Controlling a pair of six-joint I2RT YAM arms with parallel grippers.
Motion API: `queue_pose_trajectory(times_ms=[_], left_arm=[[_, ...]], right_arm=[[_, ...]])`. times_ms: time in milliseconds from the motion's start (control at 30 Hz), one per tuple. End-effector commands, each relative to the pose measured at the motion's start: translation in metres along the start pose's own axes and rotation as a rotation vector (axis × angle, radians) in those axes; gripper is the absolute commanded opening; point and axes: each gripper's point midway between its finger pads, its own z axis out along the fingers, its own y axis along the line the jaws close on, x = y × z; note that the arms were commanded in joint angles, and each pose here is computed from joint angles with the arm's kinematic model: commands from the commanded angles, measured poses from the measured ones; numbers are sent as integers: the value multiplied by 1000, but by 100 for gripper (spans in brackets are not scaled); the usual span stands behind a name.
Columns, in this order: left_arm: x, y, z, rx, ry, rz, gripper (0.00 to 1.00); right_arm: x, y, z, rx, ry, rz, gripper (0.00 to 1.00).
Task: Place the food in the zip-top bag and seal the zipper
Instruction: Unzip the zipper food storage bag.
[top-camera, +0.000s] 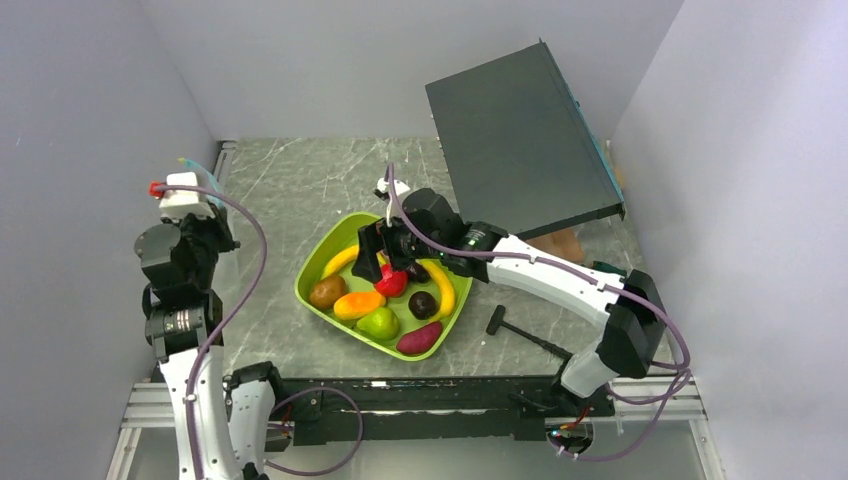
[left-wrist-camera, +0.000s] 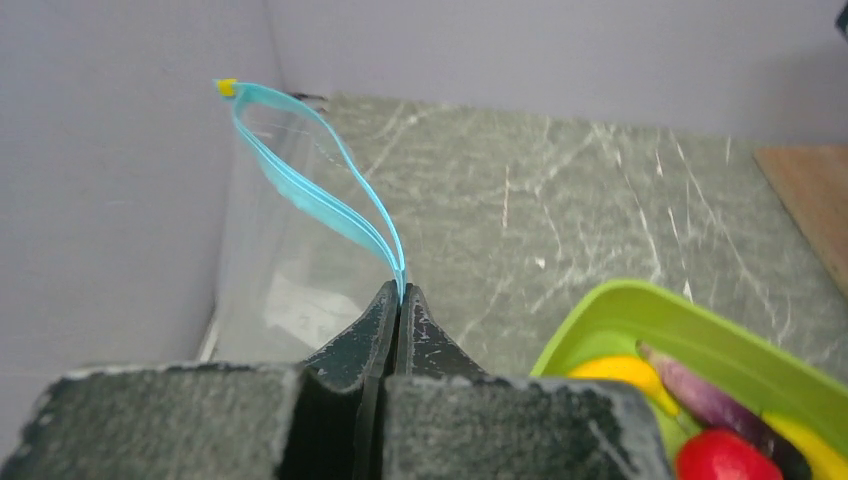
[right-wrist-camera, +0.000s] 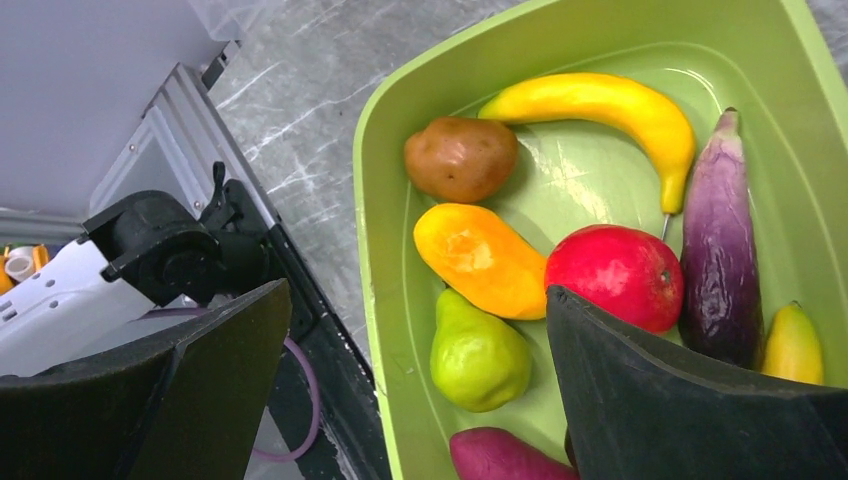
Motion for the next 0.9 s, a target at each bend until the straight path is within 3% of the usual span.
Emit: queue_pose_trajectory(times_ms=[0,133,300,500,867], left_arm=[[54,-25,-6,138,128,55,0],[69,-50,-26,243,77,7,0],[86,-65,-46,333,39,3,0],[80,-80,-62,422,-31,33,0],[96,-97,-63,502,55,46,0]], right_arm=[[-27,21,1,-77,-81,-1,100],[-25,19,5,-80,-101,34,100],[-40,16,13,-33,-162,193,98],[-68,8,28,52,-232,347,96],[-111,15,60,63,-308,448,86]])
